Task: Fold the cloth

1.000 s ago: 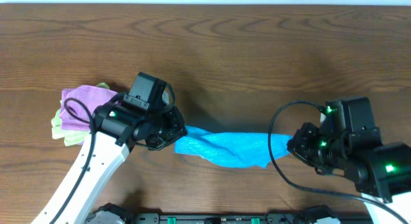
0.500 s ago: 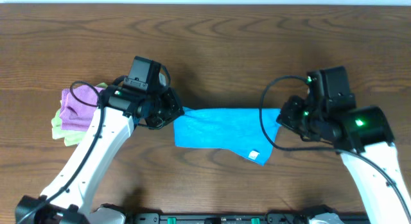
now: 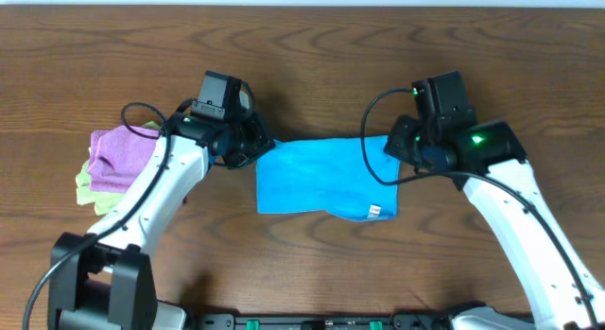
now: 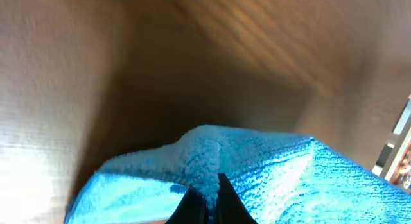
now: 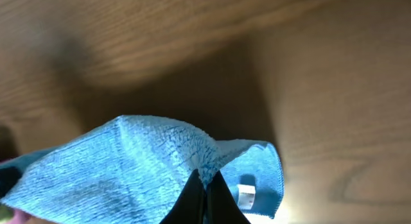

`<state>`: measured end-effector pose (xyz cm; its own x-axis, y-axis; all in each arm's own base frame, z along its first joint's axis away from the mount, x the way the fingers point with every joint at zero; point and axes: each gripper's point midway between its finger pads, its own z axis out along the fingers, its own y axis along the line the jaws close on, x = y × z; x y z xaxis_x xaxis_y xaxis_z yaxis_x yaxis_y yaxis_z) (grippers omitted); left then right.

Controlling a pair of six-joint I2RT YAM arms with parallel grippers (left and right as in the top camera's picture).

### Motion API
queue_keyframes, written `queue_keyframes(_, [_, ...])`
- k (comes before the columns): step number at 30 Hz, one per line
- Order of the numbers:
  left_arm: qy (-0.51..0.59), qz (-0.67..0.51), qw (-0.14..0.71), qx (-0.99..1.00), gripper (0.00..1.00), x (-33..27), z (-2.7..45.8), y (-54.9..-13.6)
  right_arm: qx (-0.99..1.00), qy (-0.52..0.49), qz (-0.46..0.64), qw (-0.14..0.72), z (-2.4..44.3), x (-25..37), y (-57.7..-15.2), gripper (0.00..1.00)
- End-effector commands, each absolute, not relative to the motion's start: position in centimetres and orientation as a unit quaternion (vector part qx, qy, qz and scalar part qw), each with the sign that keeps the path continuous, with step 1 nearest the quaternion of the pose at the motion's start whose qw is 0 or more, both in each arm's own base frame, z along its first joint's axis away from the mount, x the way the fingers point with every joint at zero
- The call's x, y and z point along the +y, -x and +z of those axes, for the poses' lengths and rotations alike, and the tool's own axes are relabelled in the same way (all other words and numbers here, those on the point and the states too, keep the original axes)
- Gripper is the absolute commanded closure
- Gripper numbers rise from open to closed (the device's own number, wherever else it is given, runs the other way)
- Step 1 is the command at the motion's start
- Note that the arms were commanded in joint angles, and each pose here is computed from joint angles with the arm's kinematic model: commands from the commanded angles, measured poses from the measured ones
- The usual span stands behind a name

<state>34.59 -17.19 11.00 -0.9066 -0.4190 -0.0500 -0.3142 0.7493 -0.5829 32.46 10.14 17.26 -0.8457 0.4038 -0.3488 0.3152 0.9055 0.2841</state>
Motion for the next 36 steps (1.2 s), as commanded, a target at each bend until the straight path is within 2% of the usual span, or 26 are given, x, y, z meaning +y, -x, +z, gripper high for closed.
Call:
queue_keyframes(1, [0.195, -0.291, 0.11, 0.93, 0.94, -16.4, 10.8, -36.4, 0.955, -0.172, 0.081, 0.229, 17.2, 9.7, -33.9, 0.99])
queue_keyframes(17, [0.179, -0.307, 0.165, 0.92, 0.94, -16.9, 7.6, -41.6, 0.949, -0.134, 0.075, 0.274, 14.0, 11.2, -40.0, 0.99])
queue_keyframes(25, [0.173, -0.311, 0.198, 0.913, 0.94, -17.1, 6.4, -43.9, 0.941, -0.127, 0.053, 0.308, 13.9, 10.7, -41.9, 0.99])
queue_keyframes(36, [0.193, -0.254, 0.28, 0.906, 0.94, -14.7, 6.5, -46.9, 0.934, -0.107, 0.049, 0.336, 11.4, 11.5, -45.3, 0.99])
